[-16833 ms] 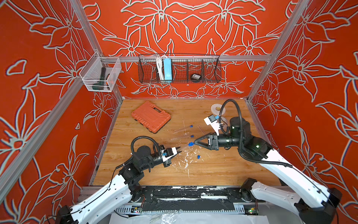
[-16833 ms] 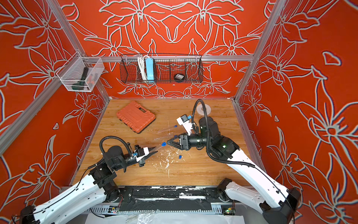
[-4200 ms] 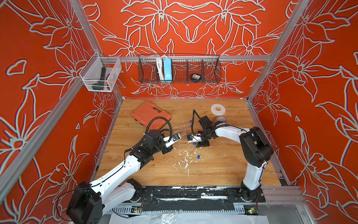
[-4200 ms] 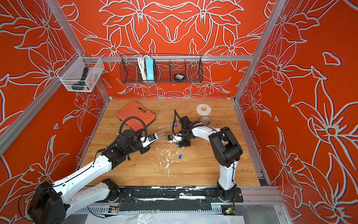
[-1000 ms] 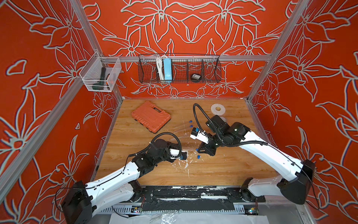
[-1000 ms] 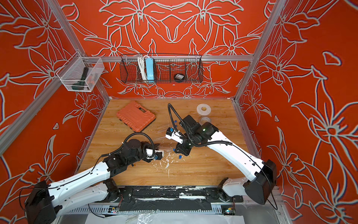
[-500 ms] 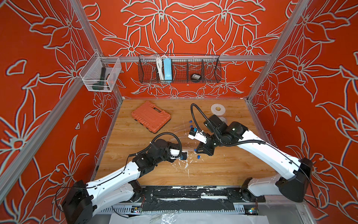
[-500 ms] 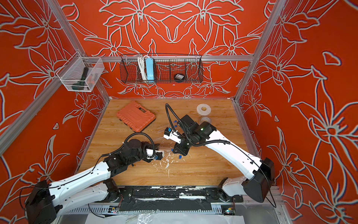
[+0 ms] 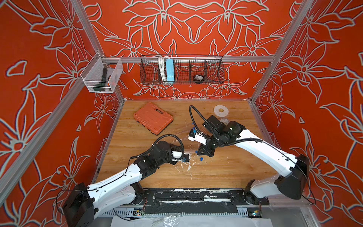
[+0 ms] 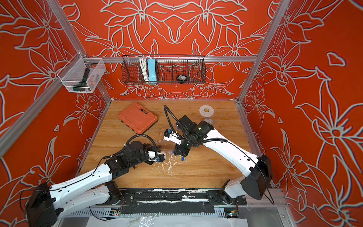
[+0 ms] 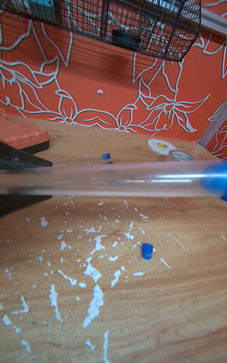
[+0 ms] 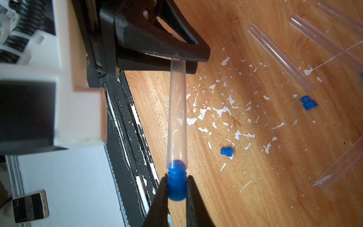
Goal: Insert stoppers into test tubes
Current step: Pick up the stopper from the center of the board, then insert the stopper into the test tube.
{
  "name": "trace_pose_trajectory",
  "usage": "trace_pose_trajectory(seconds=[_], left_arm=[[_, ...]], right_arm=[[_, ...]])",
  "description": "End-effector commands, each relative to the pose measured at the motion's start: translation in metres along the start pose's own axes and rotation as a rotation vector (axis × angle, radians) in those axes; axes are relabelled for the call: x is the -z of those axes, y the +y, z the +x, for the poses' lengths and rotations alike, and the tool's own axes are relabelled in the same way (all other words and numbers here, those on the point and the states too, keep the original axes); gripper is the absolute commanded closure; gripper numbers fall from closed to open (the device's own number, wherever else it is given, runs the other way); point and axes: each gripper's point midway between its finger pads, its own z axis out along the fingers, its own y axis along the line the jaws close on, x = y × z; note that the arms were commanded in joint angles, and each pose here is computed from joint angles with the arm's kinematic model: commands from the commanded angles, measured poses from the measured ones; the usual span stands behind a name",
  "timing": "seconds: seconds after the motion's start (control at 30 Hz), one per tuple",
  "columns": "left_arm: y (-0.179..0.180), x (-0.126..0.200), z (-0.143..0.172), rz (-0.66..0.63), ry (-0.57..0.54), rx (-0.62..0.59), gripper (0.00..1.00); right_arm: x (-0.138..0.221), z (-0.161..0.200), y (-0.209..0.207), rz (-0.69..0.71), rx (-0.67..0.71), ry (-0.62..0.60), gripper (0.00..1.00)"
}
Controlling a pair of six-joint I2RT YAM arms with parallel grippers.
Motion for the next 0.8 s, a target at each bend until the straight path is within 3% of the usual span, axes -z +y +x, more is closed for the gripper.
trace_pose_trajectory(seconds=[0.0,0.27,0.77], left_arm=[[-0.007,0.009,-0.024,0.013,-0.123,-0.098,1.0],[-0.042,0.022,-0.041,0.08,-0.25,-0.265,1.0],[-0.044,0.029,-0.054,0.076,-0.333,-0.253,1.0]], right_arm=[[0.0,-0.016,-0.014,0.084,0.041,0.002,0.92],[-0.004,-0.06,-0.012,0.064,0.112,-0.061,0.92],[-0.015,-0.121,-0.011,-0.005,0.114,-0.217,0.94]])
